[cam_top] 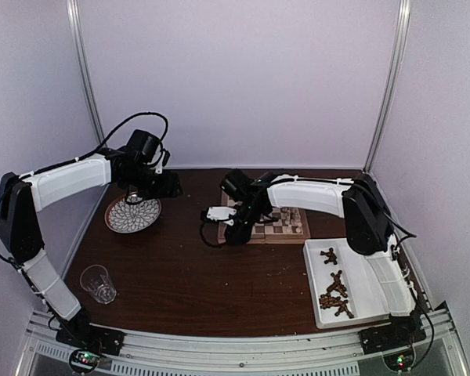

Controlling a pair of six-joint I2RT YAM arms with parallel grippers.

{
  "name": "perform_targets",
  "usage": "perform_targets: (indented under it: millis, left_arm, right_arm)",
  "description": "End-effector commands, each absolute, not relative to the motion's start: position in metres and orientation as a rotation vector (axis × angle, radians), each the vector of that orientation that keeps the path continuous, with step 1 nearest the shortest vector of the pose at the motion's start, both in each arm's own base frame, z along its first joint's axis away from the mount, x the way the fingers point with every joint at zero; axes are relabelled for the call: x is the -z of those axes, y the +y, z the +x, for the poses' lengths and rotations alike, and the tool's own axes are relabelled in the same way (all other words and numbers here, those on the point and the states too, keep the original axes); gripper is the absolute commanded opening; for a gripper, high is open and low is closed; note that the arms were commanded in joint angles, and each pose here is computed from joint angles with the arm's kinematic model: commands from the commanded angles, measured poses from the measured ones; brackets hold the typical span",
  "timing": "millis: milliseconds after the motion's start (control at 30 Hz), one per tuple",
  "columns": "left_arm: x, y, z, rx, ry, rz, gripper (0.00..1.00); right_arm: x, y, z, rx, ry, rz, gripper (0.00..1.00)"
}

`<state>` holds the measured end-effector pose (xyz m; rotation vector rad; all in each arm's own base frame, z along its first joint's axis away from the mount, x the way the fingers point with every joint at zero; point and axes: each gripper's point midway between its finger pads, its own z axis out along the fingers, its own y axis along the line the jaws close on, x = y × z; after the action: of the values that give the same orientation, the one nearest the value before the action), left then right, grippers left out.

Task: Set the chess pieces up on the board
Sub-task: Adjust the chessboard at the center of the board.

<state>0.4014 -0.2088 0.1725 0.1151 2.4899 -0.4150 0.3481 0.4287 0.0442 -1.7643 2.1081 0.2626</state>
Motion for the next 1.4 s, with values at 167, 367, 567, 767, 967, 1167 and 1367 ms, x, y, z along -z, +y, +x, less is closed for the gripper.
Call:
perform_targets:
  millis: [167, 367, 567, 767, 967, 1167, 1367]
  left_arm:
    - [-0.148, -0.237, 0.429, 0.523, 2.484, 0.122, 0.66]
    - [-0.116, -0.262, 0.440, 0.659, 2.507, 0.076, 0.52]
    - [-0.091, -0.293, 0.437, 0.679, 2.551, 0.136, 0.15]
    - [-0.061, -0.302, 0.432, 0.607, 2.620, 0.134, 0.00]
    - [-0.043, -0.302, 0.434, 0.560, 2.655, 0.121, 0.00]
    - [-0.031, -0.313, 0.436, 0.595, 2.674, 0.142, 0.00]
    - [-0.031, -0.331, 0.430, 0.621, 2.660, 0.213, 0.00]
  right_arm:
    - [-0.111, 0.388, 0.306, -0.330, 2.186, -1.701, 0.46]
    - [-0.208, 0.338, 0.344, -0.308, 2.093, -1.377, 0.42]
    - [-0.198, 0.225, 0.438, -0.087, 2.250, -0.867, 0.00]
    - [-0.157, 0.149, 0.494, 0.118, 2.381, -0.519, 0.00]
    - [-0.113, 0.131, 0.519, 0.209, 2.482, -0.396, 0.00]
    - [-0.073, 0.135, 0.537, 0.137, 2.569, -0.378, 0.00]
    - [-0.046, 0.144, 0.547, -0.014, 2.627, -0.344, 0.00]
